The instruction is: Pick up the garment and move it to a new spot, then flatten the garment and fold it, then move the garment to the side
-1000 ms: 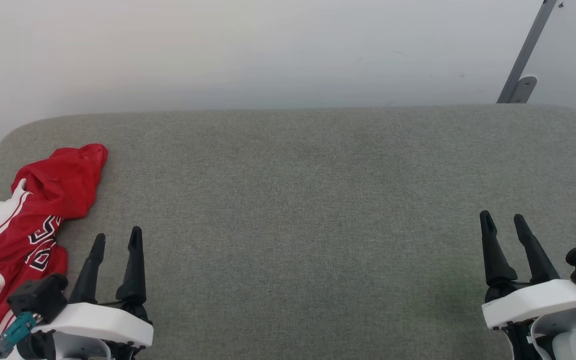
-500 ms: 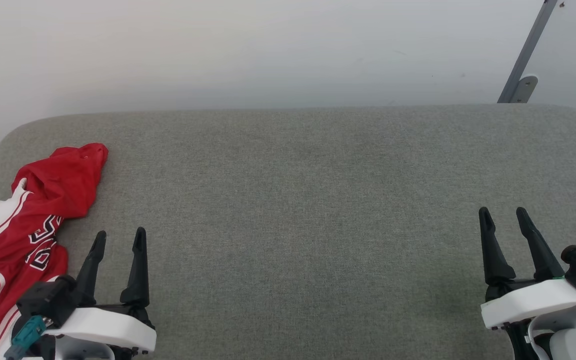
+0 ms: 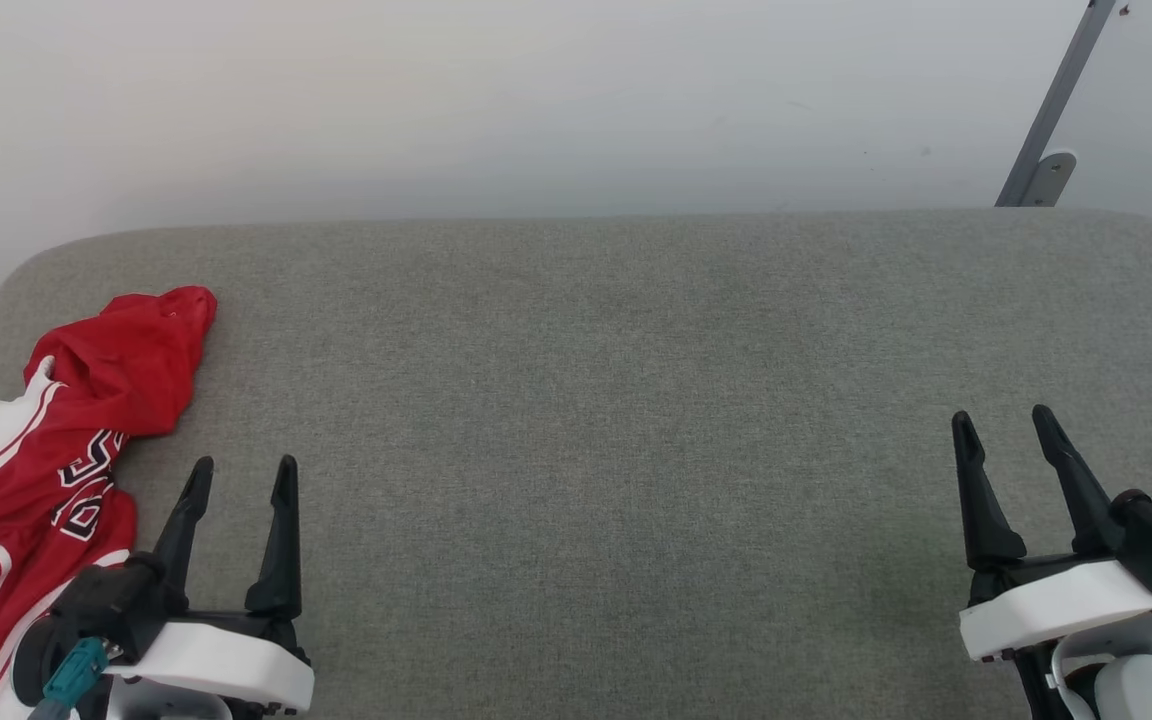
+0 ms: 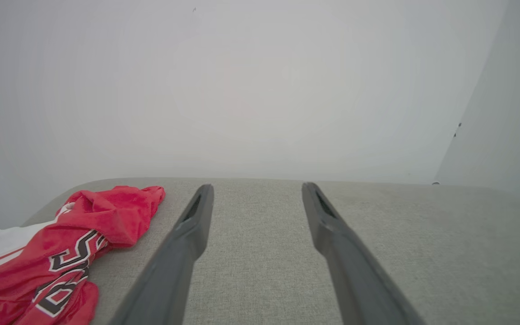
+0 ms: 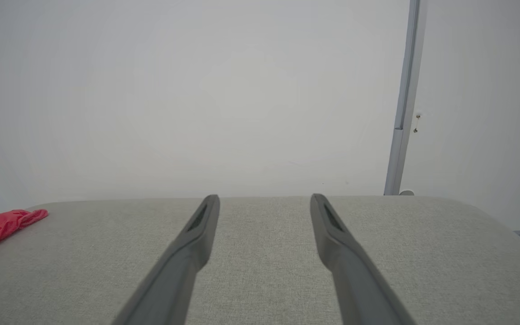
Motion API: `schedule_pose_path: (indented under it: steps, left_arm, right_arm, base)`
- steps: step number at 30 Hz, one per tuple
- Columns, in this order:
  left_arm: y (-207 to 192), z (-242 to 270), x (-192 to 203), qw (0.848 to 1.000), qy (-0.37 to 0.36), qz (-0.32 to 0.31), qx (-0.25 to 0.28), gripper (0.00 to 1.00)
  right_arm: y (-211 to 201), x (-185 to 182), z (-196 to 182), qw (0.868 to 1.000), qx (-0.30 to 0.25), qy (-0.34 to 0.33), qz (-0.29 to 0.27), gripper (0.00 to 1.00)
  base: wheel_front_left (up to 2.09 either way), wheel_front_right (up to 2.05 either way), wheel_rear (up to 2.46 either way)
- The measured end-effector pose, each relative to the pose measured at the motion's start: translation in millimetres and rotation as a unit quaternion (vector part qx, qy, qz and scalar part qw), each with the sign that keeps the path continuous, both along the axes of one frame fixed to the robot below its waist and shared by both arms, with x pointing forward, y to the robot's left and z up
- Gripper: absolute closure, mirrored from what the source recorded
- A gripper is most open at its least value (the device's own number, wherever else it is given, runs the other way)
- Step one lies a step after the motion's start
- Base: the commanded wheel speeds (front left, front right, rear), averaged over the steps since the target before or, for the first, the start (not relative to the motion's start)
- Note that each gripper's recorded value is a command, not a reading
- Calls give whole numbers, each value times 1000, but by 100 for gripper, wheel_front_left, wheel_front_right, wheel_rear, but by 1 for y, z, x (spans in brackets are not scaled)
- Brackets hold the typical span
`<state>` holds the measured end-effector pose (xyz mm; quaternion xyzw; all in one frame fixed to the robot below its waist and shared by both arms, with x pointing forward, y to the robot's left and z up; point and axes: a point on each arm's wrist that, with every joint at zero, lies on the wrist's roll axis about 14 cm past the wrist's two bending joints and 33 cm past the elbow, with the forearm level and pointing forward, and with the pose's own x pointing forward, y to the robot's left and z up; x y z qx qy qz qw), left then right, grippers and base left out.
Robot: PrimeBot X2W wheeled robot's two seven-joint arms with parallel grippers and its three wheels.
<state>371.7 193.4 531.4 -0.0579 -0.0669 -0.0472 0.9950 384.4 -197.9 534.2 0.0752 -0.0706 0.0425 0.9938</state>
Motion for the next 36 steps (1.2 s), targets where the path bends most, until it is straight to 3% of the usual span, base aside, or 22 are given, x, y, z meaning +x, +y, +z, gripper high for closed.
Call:
schedule_pose_path:
  steps: [13, 36]
  left_arm:
    - [1, -1, -5, 999, -7, -5, 33, 0]
    - [31, -20, -24, 999, 23, 44, -3, 0]
  right_arm:
    - [0, -4, 9, 998, -50, -22, 2, 0]
    - [8, -15, -2, 998, -54, -9, 10, 0]
  base:
    - [0, 0, 0]
    - [0, 0, 0]
